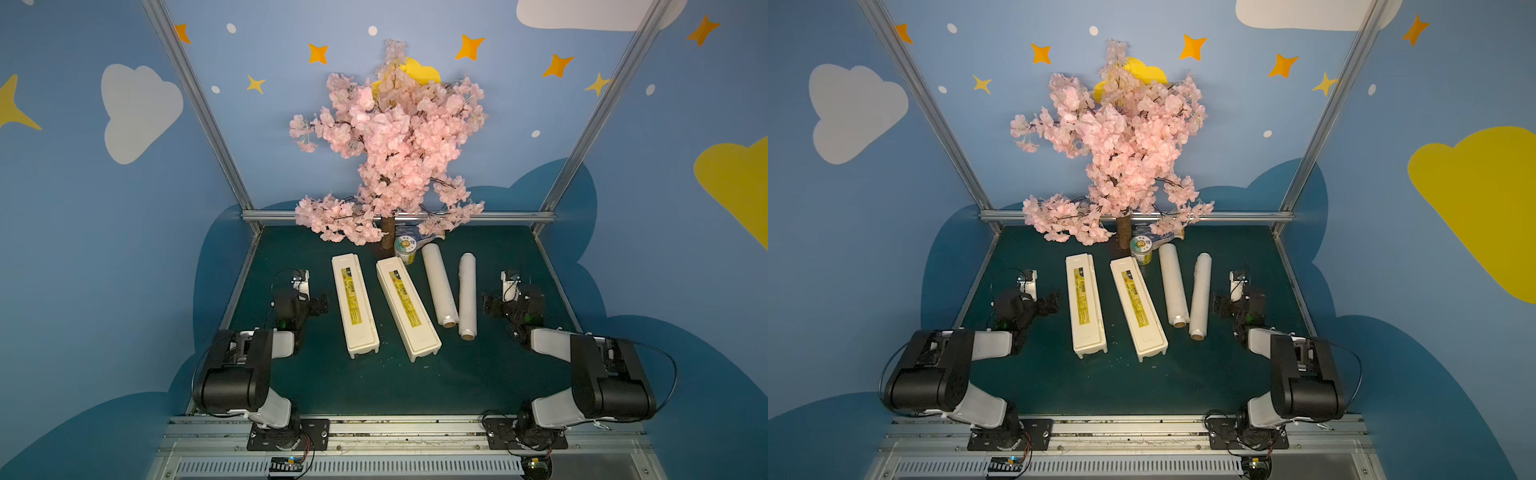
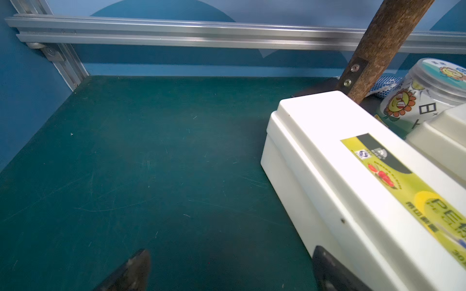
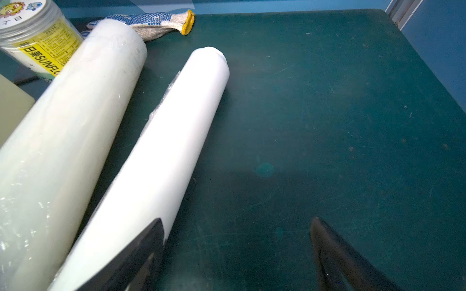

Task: Put plastic wrap rolls into dispensers
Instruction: Pick up the plastic wrap cutting box from the center of the board, then open the lid of the plastic wrap cutting box.

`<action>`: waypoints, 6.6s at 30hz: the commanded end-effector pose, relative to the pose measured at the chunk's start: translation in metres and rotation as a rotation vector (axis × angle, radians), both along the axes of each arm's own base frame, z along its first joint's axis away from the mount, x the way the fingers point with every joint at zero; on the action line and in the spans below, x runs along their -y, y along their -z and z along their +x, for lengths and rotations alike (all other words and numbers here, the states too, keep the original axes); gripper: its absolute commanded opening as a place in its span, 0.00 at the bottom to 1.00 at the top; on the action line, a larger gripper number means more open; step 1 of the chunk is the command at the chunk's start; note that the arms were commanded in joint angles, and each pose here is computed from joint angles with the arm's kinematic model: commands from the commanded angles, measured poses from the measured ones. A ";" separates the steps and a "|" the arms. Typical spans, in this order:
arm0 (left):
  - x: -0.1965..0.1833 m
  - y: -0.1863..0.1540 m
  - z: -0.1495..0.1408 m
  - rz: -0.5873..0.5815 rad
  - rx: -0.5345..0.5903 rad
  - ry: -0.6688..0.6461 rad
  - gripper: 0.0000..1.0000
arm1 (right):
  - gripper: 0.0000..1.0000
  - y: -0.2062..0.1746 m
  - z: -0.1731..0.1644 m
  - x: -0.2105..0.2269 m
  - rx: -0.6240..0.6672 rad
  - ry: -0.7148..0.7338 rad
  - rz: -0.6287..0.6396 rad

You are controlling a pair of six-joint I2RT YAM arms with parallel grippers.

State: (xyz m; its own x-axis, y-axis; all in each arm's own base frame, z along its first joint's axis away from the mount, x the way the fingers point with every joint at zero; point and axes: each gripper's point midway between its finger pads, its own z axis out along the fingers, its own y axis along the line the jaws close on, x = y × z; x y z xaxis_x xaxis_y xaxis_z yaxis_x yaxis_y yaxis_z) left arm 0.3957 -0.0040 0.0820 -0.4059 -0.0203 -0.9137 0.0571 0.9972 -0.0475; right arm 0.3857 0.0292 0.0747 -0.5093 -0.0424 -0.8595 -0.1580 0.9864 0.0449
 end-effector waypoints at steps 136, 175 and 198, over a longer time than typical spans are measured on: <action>0.217 -0.134 -0.026 0.035 -0.293 0.935 0.73 | 0.94 -0.142 -0.027 -0.270 0.172 -1.279 0.312; 0.286 -0.158 -0.096 0.240 0.185 1.423 0.72 | 0.95 -0.142 -0.086 -0.257 0.161 -1.469 0.168; 0.313 -0.188 -0.066 0.115 0.313 1.396 0.72 | 0.95 -0.145 -0.099 -0.279 0.048 -1.545 0.341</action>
